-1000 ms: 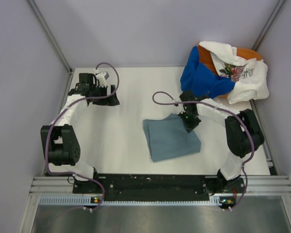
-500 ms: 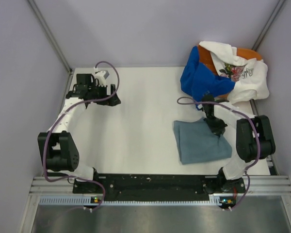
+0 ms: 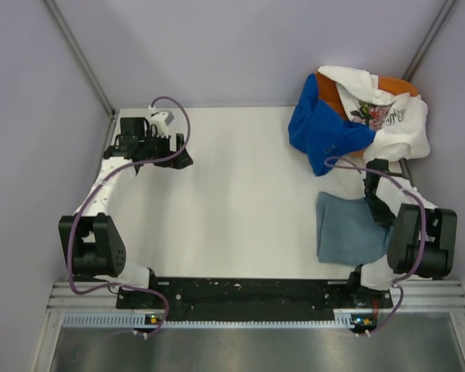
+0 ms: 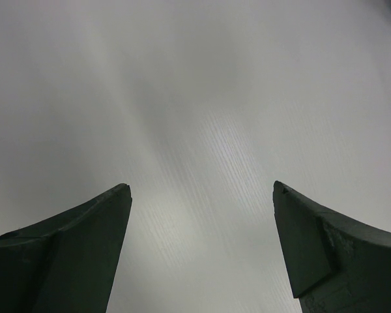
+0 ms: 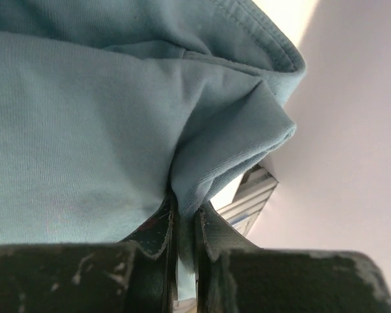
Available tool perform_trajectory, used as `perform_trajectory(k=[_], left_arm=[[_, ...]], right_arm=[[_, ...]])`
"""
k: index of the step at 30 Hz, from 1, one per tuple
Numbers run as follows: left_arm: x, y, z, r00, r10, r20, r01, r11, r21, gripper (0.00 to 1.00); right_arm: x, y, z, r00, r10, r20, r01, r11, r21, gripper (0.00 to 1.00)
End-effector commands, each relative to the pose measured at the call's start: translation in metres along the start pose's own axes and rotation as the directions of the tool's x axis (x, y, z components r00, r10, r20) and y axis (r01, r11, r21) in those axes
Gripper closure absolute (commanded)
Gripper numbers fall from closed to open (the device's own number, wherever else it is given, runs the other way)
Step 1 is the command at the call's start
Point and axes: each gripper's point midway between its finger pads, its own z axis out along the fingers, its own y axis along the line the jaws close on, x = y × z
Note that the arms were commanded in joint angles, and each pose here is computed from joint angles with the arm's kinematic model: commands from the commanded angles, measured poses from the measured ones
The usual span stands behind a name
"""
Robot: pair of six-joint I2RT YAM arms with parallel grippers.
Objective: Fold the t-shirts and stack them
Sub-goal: Put the neatly folded tshirt into the corner of the board with the right arm
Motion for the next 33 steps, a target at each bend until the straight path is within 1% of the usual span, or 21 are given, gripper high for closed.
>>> perform_trajectory(k=[1,5,8,9,11,13,14,16,18,20,21,22,23,24,25,27,29,31,33], left_arm=[[-0.014,-0.004,-0.005,0.997,0.049,0.053,-0.049,0.999,0.007,0.07],[-0.014,-0.001,-0.004,0.998,0.046,0.046,-0.046,0.999,-0.003,0.07],[-0.013,0.000,-0.004,0.998,0.047,0.044,-0.047,0.999,-0.009,0.07],[-0.012,0.001,-0.004,0.998,0.049,0.042,-0.049,0.999,-0.014,0.07],[-0.013,0.002,-0.003,0.998,0.052,0.041,-0.051,0.999,-0.018,0.07],[-0.012,0.003,-0.002,0.998,0.047,0.038,-0.046,0.999,-0.020,0.06],[-0.011,0.004,-0.001,0.998,0.045,0.035,-0.045,0.999,-0.019,0.06],[-0.011,0.003,-0.001,0.998,0.049,0.032,-0.049,0.999,-0.022,0.06],[-0.012,0.005,-0.001,0.998,0.055,0.033,-0.054,0.998,-0.033,0.06],[-0.012,0.007,-0.003,0.998,0.061,0.034,-0.059,0.997,-0.048,0.06],[-0.013,0.008,-0.005,0.997,0.071,0.034,-0.069,0.996,-0.056,0.05],[-0.013,0.009,-0.007,0.996,0.077,0.034,-0.074,0.995,-0.067,0.05],[-0.013,0.010,-0.010,0.996,0.084,0.032,-0.082,0.994,-0.078,0.05],[-0.013,0.010,-0.011,0.995,0.096,0.034,-0.093,0.992,-0.084,0.05],[-0.013,0.010,-0.014,0.994,0.105,0.039,-0.101,0.991,-0.092,0.05],[-0.013,0.011,-0.016,0.993,0.116,0.036,-0.112,0.988,-0.103,0.05],[-0.012,0.013,-0.019,0.992,0.123,0.026,-0.120,0.986,-0.112,0.05],[-0.012,0.013,-0.021,0.992,0.128,0.024,-0.124,0.985,-0.117,0.05],[-0.011,0.011,-0.023,0.991,0.132,0.022,-0.129,0.985,-0.116,0.05]], right_arm=[[-0.015,-0.037,-0.008,0.995,0.042,0.091,-0.053,0.991,0.126,1.00],[-0.012,-0.041,0.005,0.999,0.038,0.016,-0.040,0.988,0.149,1.00],[-0.005,-0.046,0.015,0.996,0.090,-0.024,-0.086,0.985,0.147,0.85],[-0.003,-0.051,0.017,0.992,0.122,-0.028,-0.116,0.981,0.153,0.84],[0.002,-0.062,0.017,0.981,0.193,-0.025,-0.187,0.969,0.159,0.67],[-0.005,-0.075,0.009,0.973,0.231,0.021,-0.232,0.959,0.164,0.57],[-0.014,-0.083,-0.001,0.967,0.246,0.069,-0.254,0.953,0.164,0.53],[-0.029,-0.099,-0.023,0.956,0.250,0.154,-0.277,0.941,0.193,0.50],[-0.043,-0.109,-0.049,0.947,0.216,0.238,-0.271,0.936,0.226,0.45],[-0.062,-0.107,-0.081,0.918,0.192,0.348,-0.279,0.935,0.219,0.43],[-0.075,-0.094,-0.098,0.891,0.184,0.416,-0.273,0.948,0.164,0.42],[-0.089,-0.072,-0.116,0.856,0.180,0.484,-0.240,0.969,0.064,0.43],[-0.099,-0.045,-0.132,0.821,0.204,0.533,-0.208,0.977,-0.053,0.46],[-0.107,-0.017,-0.150,0.781,0.265,0.566,-0.206,0.964,-0.167,0.48],[-0.111,0.008,-0.160,0.762,0.298,0.575,-0.180,0.951,-0.253,0.48],[-0.113,0.049,-0.165,0.750,0.392,0.533,-0.187,0.898,-0.398,0.49],[-0.118,0.080,-0.160,0.742,0.444,0.502,-0.196,0.860,-0.472,0.49],[-0.122,0.096,-0.144,0.741,0.473,0.478,-0.226,0.844,-0.486,0.49],[-0.122,0.099,-0.124,0.750,0.485,0.450,-0.277,0.848,-0.452,0.50]])
